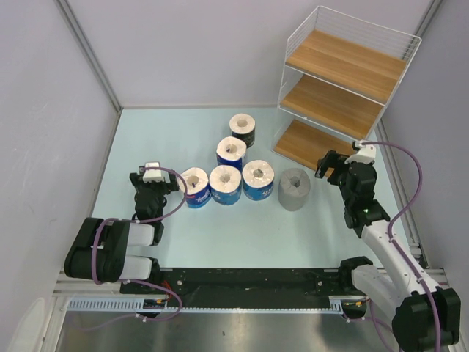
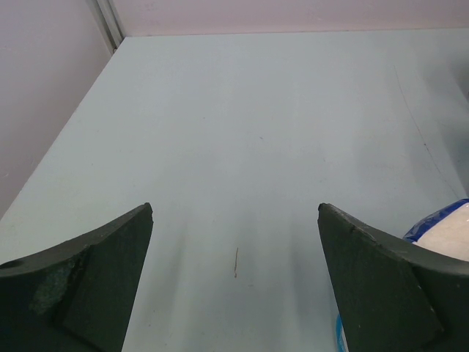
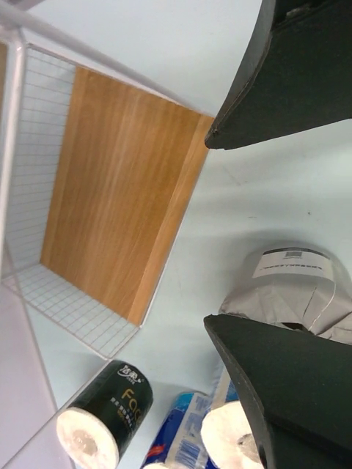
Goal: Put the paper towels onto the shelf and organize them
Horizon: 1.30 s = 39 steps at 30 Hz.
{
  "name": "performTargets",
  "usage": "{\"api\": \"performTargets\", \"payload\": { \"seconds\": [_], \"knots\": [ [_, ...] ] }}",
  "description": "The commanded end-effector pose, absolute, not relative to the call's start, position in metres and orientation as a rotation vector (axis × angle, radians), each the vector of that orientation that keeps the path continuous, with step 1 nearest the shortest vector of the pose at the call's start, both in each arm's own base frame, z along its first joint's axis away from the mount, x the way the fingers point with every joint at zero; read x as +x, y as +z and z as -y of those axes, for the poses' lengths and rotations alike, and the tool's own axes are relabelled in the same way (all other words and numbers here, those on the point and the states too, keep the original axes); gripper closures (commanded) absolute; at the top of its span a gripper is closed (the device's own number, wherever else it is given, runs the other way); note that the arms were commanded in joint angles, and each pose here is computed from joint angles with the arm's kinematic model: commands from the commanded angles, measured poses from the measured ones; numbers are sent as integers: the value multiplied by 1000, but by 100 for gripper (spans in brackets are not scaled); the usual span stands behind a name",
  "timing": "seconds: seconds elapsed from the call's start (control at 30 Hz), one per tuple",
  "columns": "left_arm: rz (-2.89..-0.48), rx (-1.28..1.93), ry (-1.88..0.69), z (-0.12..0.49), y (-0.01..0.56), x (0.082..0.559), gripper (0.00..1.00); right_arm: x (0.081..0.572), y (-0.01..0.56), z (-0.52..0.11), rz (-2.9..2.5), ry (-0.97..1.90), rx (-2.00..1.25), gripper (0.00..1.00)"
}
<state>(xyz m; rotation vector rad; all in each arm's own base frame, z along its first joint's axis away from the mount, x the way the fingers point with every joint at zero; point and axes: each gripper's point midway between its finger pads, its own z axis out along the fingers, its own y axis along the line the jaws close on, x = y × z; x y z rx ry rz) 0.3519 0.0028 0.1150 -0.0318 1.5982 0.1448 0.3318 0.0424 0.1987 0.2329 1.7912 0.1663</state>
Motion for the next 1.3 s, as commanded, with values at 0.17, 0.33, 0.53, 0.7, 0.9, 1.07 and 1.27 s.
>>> {"api": "performTargets", "payload": {
  "seconds": [0.17,0.33,0.53,0.7,0.9,1.07,1.27],
  "knots": [
    [-1546,-30,103,3,131,357,0,333,188,-47,-1896,281,341,0],
    [-1546,-30,103,3,131,357,0,330,178,-78,-1956,263,251,0],
    [-1544,-30,103,3,132,357,0,330,154,-95,-2031,261,252,0],
    [-1546,-30,103,3,131,357,0,334,137,-103,-2078,272,260,0],
    [-1544,-30,103,3,132,357,0,331,125,-112,-2116,274,234,3],
    [-1543,-30,103,3,132,357,0,332,114,-113,-2152,265,227,12],
    [-1543,-30,103,3,132,357,0,330,107,-120,-2196,264,177,34]
  ]
}}
